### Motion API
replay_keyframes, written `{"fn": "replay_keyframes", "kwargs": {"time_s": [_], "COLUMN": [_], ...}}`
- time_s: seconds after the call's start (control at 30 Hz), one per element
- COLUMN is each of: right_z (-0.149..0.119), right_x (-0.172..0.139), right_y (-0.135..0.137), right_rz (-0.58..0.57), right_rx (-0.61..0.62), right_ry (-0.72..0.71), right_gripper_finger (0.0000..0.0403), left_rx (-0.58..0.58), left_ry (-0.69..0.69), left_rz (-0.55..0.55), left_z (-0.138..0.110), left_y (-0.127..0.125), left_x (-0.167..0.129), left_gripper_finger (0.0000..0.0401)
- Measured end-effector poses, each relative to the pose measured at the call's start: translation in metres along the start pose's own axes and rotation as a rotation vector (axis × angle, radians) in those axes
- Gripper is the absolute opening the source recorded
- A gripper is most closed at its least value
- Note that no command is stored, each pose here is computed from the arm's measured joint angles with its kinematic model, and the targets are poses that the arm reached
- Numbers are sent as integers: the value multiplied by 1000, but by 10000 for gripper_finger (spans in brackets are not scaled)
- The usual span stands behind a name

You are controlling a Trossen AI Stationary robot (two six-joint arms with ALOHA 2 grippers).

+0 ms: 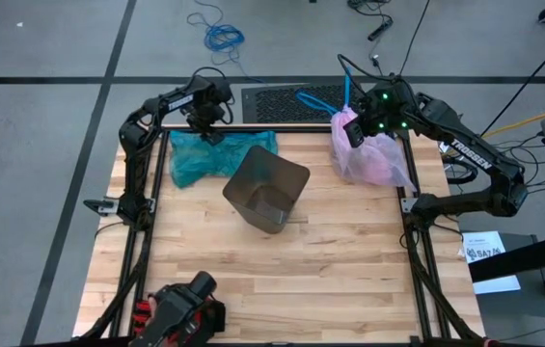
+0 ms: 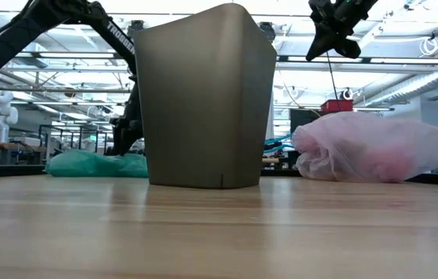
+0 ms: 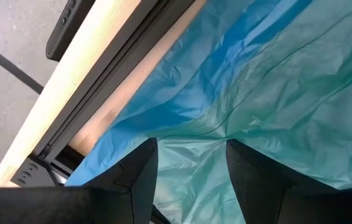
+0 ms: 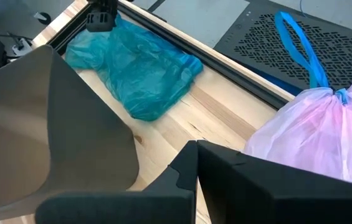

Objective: Place trash/remove bag and relplace
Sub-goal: Insert the blue trash bag into the black trash bin

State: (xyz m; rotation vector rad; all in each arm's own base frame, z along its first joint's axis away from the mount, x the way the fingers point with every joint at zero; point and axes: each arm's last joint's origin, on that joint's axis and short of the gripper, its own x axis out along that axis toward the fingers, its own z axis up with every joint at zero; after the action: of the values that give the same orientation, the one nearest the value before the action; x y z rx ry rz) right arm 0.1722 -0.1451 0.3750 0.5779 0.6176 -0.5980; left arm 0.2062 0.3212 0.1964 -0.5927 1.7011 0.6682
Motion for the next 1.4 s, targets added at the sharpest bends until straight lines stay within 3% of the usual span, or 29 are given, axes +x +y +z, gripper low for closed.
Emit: {"fn": "replay_keyframes", "kwargs": {"time_s": [0.2,0.47,0.73,1.13,1.4], "right_z": [0,0,-1,-4,0], "right_x": [0,0,1,2,2], "right_y": [0,0,4,14,19], "right_rz": [0,0,10,42,68], "right_rx": [15,19,4,-37,-54], "right_ry": [0,0,5,18,-29], "right_gripper_finger": [0,0,0,0,0], "left_rx": [-8,9,19,-80,-59], "left_ry": [3,-9,54,-216,-253], "left_rz": [-2,-64,-87,-69,-40], "left_z": [-1,0,-11,-61,-67], "left_y": [3,1,0,2,3], "left_x": [1,0,-13,-95,-102], "left_gripper_finger": [150,11,2,1,25]}}
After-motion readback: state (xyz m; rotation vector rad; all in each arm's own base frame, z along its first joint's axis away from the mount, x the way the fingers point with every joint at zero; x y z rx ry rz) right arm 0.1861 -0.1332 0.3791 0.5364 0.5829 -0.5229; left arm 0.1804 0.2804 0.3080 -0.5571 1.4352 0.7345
